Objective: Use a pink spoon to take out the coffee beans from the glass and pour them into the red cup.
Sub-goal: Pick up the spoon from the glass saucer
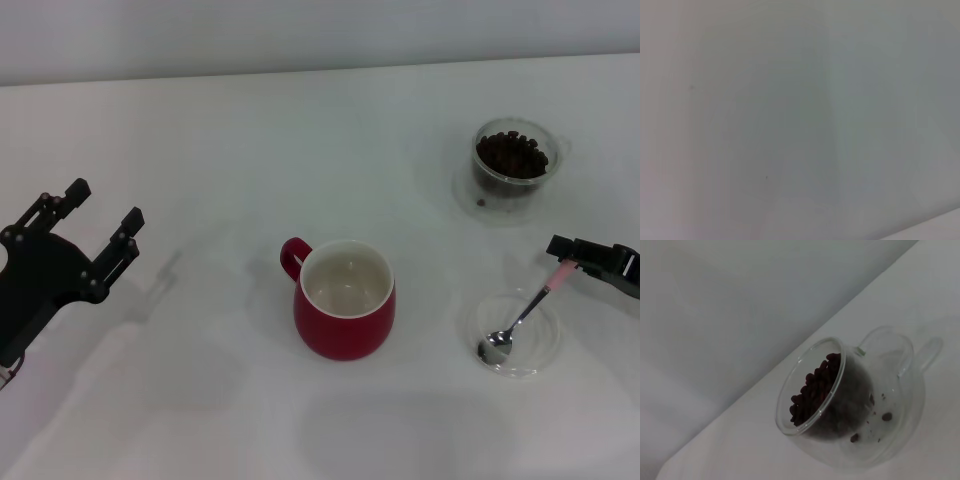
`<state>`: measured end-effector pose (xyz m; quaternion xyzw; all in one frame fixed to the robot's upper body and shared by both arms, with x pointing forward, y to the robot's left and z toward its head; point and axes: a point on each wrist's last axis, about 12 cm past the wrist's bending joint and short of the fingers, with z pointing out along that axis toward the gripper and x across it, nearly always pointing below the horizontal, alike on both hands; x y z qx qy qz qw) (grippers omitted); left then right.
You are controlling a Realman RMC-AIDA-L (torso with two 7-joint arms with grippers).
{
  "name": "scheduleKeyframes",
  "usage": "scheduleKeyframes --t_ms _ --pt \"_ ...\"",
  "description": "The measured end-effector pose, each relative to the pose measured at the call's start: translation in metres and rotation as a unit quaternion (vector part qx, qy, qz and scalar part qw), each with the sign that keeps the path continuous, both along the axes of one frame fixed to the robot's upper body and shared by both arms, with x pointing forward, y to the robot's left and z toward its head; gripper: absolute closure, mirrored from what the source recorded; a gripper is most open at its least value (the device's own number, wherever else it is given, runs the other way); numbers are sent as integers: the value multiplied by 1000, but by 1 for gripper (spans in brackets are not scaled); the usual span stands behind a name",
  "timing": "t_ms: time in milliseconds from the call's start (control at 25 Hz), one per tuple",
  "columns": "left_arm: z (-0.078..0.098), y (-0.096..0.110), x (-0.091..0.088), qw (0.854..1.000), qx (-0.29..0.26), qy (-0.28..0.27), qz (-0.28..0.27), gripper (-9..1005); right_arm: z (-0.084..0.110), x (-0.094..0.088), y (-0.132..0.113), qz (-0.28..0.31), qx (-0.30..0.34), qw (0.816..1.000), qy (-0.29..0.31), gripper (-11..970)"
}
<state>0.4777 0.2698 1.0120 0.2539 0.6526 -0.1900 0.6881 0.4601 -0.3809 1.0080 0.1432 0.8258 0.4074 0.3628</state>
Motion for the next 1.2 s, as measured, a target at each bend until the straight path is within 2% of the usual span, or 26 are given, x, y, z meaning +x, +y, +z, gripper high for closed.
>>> scheduleKeyframes --t_ms 520,1200 --pt "0 1 1 1000 2 1 1 340 0 -1 8 13 12 1000 -3 706" --pt "1 2 2 1000 1 -1 6 341 1 12 16 27 -3 1000 -8 695"
